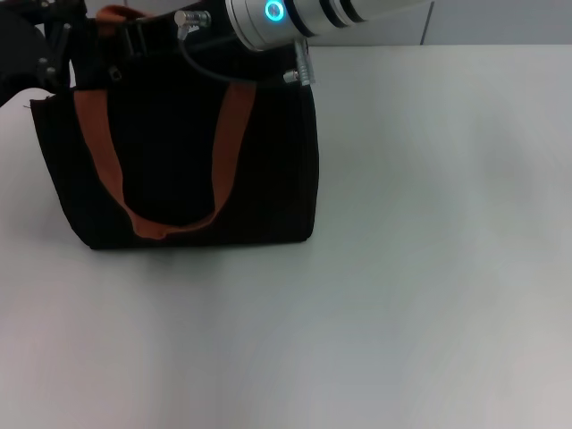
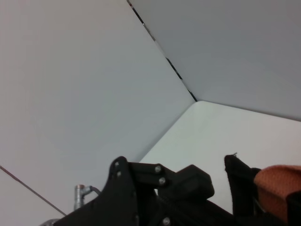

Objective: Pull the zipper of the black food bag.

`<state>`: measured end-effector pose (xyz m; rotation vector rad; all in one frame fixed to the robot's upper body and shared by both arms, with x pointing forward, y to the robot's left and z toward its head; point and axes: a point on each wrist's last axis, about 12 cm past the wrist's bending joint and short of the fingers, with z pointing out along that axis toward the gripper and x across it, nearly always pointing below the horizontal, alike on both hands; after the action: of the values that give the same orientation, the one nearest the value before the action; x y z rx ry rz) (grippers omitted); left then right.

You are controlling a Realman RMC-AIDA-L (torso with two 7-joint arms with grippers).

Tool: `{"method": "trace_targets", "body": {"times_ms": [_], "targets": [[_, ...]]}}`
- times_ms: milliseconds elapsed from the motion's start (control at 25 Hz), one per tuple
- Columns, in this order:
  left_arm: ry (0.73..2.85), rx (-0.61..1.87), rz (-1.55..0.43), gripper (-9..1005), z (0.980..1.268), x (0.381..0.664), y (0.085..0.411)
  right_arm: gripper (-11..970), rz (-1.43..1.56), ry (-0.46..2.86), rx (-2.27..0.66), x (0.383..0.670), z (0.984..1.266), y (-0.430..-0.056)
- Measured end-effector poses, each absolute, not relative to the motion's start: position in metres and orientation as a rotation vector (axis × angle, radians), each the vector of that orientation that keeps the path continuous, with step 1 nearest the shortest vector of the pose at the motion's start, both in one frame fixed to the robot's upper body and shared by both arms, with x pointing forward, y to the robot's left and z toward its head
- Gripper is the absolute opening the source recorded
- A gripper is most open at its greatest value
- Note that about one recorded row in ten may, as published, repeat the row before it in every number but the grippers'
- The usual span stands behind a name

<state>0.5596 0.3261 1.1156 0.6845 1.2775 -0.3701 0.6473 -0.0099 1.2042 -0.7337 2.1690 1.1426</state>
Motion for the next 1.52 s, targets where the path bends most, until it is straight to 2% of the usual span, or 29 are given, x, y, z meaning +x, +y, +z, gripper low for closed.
{"method": "trace_targets", "body": {"times_ms": [600,800,920,1520], "targets": [[1.275,0.681,-0.372,111,1.1173,0.5609,0.3258,317,1.130,2.157,-0.756,0.6465,1.2051,-0.0087],[1.273,0.679,-0.372,113,1.1178,0.5613,0.3256,267,1.116,2.160,-0.784,0.6440,1.2033,-0.0066],[1.272,0.679,-0.371,115,1.1179,0.5614,0.3257,80,1.117,2.161,-0.779,0.6441,1.2026,-0.0075],[1.277,0.656,-0.367,124,1.1159,0.5582,0.3290,24,1.089,2.123,-0.829,0.6418,1.2050,-0.0095]]}}
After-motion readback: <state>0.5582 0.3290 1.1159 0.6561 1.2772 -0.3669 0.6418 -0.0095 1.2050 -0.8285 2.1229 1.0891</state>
